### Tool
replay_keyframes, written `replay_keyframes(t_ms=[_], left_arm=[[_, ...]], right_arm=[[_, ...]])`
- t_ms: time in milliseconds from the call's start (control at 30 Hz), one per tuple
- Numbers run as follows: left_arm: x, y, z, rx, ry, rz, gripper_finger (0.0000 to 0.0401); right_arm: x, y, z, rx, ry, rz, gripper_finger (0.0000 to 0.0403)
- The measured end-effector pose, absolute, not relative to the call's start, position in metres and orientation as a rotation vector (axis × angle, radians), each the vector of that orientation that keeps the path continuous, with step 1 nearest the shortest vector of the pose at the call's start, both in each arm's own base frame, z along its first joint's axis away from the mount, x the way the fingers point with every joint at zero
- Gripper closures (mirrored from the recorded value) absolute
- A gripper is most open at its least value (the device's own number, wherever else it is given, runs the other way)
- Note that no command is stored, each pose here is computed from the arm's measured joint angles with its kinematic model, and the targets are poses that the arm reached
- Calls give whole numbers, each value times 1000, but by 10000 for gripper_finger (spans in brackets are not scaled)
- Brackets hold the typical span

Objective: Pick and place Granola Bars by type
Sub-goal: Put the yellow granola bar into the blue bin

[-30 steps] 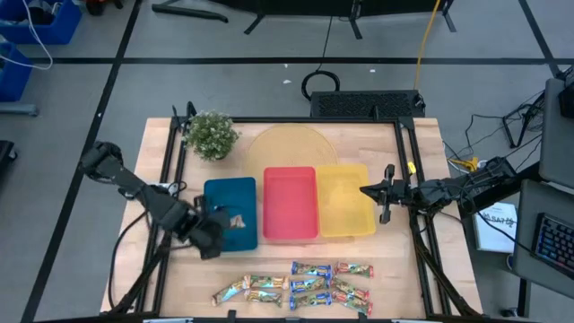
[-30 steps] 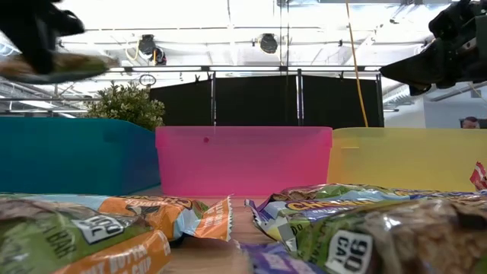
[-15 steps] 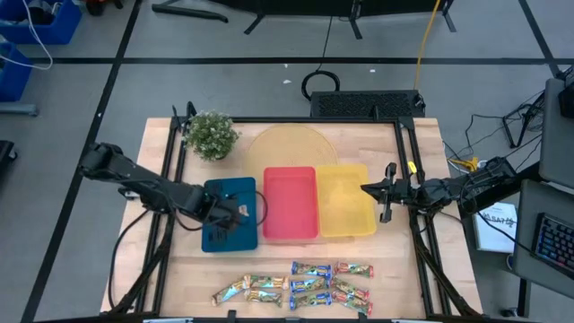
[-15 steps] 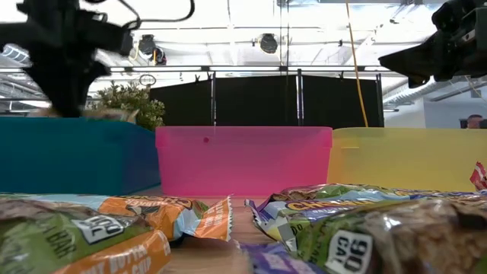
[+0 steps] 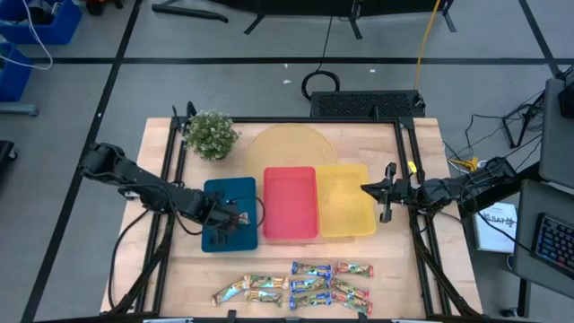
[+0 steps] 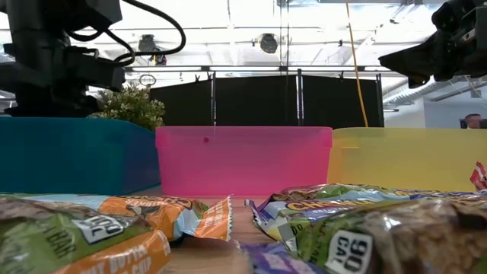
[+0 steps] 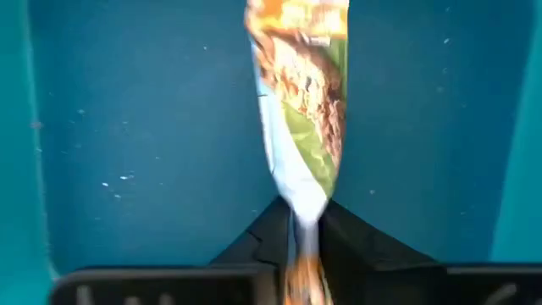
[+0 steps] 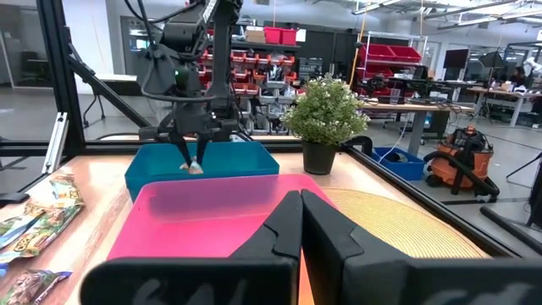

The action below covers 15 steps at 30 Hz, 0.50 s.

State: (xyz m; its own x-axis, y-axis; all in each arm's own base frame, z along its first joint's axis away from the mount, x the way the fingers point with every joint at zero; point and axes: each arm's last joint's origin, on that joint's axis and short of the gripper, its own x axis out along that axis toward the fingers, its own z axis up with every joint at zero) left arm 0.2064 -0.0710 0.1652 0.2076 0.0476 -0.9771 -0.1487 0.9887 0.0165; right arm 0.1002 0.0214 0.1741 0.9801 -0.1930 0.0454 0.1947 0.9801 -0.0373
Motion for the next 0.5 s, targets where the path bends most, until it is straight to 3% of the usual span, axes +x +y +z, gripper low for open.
replay_keyframes(t_ms=[267,500], left_arm=[[205,-71,168,-206,1400,170,224],[219,-77,217,-330,1437,173,170]], right_arm=[[100,22,174,-41,-42,-191,403],[100,22,174,-41,-42,-191,403]])
